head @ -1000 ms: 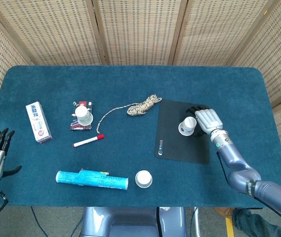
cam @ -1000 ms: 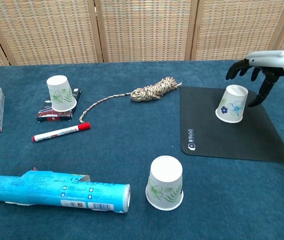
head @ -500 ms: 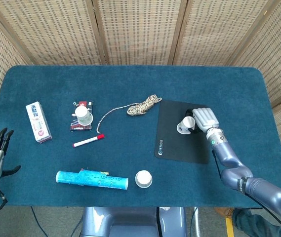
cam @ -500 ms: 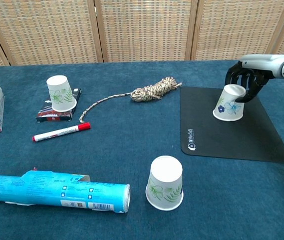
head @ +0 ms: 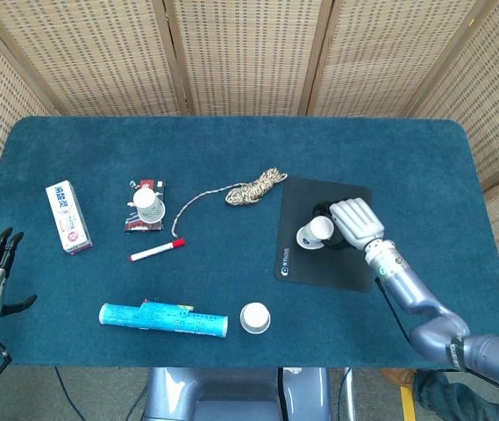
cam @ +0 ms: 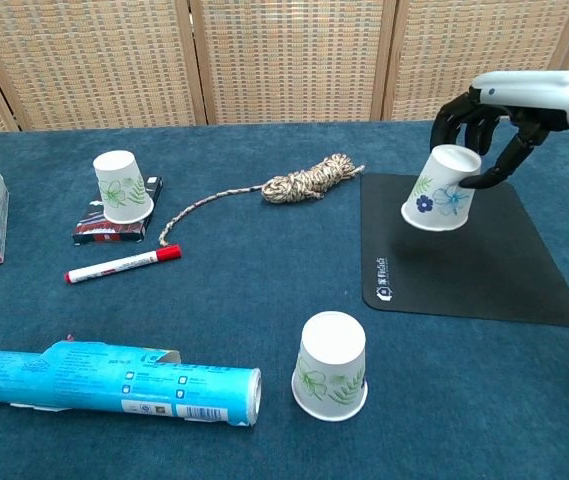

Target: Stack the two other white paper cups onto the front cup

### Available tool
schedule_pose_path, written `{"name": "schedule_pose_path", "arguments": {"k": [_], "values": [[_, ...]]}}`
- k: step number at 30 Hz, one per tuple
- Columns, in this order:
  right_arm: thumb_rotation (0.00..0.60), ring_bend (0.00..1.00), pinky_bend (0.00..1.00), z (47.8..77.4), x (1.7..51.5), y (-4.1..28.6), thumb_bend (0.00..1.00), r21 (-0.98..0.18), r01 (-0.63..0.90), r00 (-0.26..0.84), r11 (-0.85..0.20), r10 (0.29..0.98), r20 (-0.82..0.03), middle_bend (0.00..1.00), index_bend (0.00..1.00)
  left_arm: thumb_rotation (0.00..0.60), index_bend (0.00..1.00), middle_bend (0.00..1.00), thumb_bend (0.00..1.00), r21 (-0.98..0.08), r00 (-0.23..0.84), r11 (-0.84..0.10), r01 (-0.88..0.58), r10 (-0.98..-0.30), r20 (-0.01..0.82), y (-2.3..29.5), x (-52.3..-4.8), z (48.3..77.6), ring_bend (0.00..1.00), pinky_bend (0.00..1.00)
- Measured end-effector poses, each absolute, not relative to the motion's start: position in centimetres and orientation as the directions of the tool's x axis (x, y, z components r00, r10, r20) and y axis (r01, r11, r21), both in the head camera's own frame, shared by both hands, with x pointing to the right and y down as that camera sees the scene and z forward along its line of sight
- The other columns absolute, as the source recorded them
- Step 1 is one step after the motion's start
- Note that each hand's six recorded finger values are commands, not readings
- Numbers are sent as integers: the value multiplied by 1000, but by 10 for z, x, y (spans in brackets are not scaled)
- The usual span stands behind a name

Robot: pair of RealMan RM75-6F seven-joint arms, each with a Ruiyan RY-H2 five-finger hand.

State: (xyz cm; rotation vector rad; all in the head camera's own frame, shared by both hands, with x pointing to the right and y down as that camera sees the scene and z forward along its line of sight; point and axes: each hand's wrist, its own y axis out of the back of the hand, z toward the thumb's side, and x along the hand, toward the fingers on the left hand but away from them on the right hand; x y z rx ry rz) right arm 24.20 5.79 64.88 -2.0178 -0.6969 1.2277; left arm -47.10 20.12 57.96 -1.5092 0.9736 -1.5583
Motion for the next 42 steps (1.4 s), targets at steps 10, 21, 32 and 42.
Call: {"name": "schedule_pose_path", "arguments": {"k": [10,21,32,42], "values": [[600,466,429,593,214,126,507,-752,20,647,-658,582,-492,518,482,600,0,0,0,-910,-8,-414,-18,-910,415,205,-469,565,0,0],[600,466,429,581,175,155,508,-751,-43,736,-659,487,-469,517,480,600,0,0,0,-919,-12,-392,-29,-920,393,206,-472,554,0,0],[600,466,429,581,137,169,508,-763,-95,759,-639,450,-471,516,477,600,0,0,0,-914,-8,-400,-60,-916,402,206,-477,548,0,0],[600,411,413,584,118,172,330,-769,-117,757,-628,444,-478,427,398,600,0,0,0,-912,-11,-405,-67,-914,407,206,-479,548,0,0]]}}
